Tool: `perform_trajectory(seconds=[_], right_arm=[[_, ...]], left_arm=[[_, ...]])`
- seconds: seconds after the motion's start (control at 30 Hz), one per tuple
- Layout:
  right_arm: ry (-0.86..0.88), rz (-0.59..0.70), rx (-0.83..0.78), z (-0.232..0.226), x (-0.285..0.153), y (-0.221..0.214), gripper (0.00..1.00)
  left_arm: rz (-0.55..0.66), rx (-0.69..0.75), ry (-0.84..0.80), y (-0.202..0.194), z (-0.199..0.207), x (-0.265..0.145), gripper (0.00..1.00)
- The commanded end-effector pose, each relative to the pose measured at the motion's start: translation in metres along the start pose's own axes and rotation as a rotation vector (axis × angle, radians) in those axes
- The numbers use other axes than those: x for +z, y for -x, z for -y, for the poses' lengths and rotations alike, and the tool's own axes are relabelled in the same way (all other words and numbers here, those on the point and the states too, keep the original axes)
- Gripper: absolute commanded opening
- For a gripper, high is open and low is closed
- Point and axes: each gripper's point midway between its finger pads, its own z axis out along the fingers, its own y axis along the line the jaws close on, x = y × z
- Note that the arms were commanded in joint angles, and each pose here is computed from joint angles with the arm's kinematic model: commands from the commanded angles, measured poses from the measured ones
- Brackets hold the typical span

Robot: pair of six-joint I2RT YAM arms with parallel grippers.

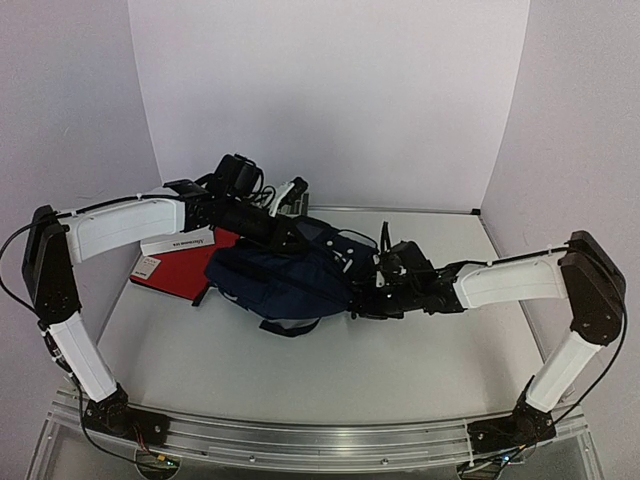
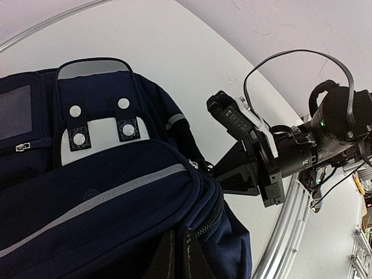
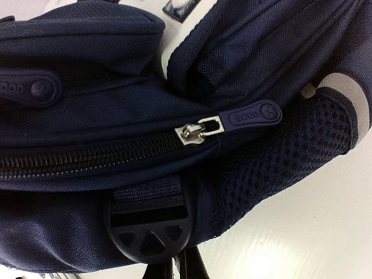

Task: Pack the student bag
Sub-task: Adjust the student bag at the center of the board.

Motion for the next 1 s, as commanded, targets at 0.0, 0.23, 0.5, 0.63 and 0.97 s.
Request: perform_trajectory(seconds=[0.0, 0.23, 0.5, 0.63, 0.97], right_arm=[[0.041, 0.064, 0.009, -0.027, -0.01, 0.013, 0.0], [-0.033, 0.026, 0.114, -0.001, 0.021, 0.002, 0.0], [-0.052, -0.013, 0.137, 0.009, 0.039, -0.012, 0.0], [-0.064, -0.018, 0.139, 0.013, 0.042, -0.015, 0.0], [-0.055, -0.022, 0.138, 0.01, 0.045, -0.013, 0.0]], left_arm=[[0.124, -0.031, 0.137, 0.023, -0.033, 0.009, 0.04], [0.127, -0.357, 0.244, -0.021, -0.067, -0.016, 0.46], [0.149, -0.666, 0.347, -0.099, -0.075, -0.062, 0.85], [0.158, -0.837, 0.43, -0.15, -0.087, -0.084, 0.92], [0.192, -1.126, 0.452, -0.219, -0.102, -0.091, 0.82]])
